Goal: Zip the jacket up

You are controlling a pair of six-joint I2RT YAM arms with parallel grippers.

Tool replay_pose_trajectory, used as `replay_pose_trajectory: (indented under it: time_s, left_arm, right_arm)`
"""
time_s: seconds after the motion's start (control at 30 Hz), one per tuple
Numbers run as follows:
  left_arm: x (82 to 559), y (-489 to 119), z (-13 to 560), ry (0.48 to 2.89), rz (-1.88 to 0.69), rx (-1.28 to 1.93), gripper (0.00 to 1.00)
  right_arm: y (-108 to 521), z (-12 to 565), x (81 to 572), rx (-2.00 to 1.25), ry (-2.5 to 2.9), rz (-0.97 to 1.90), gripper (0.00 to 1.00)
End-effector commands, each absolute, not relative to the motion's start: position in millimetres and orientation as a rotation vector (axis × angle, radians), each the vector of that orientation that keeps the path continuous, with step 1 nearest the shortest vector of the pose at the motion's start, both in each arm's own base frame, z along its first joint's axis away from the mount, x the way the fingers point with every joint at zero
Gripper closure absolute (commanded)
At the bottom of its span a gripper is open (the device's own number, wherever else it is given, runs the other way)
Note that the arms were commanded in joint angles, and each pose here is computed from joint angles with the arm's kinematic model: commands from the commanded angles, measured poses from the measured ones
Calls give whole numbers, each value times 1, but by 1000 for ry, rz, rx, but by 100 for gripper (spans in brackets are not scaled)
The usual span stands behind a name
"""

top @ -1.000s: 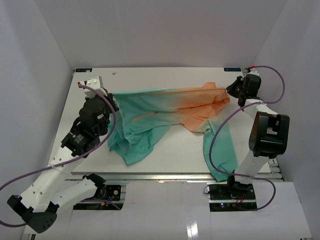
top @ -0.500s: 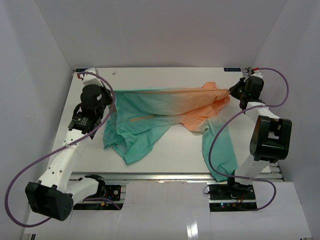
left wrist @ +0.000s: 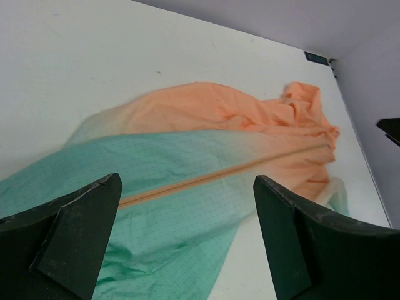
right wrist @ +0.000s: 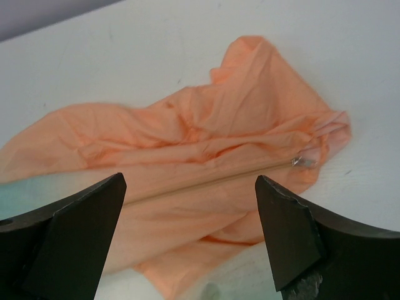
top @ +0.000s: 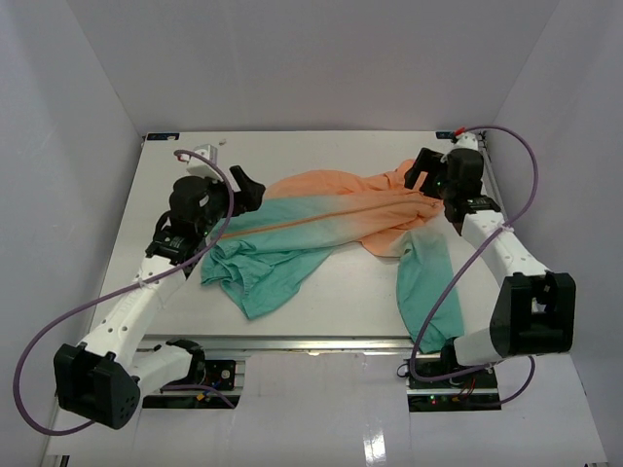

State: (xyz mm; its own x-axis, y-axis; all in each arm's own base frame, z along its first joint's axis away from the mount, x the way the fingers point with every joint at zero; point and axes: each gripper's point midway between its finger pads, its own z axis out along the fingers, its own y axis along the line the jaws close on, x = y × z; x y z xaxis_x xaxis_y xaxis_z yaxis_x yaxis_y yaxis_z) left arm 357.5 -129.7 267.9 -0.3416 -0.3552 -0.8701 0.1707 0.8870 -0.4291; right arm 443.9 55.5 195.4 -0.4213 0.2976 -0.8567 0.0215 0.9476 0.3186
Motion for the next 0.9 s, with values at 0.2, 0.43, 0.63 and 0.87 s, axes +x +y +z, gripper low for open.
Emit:
replay_pose_trajectory:
  time_s: [0.2,0.43,0.63,0.87]
  left_arm:
    - [285,-265,276,1750,-907,364,2]
    - [267,-247,259,1687,-826,392,2]
    - [236,-233,261,1546,-877,392,2]
    - [233,-222,253,1506,-833,381,2]
  right_arm:
    - [147,221,339,-58,2002,296,10]
    - [172,224,276,-158,1955,434,10]
    - [162,221,250,-150,1897,479,10]
    - [152,230,242,-141,1823,489,10]
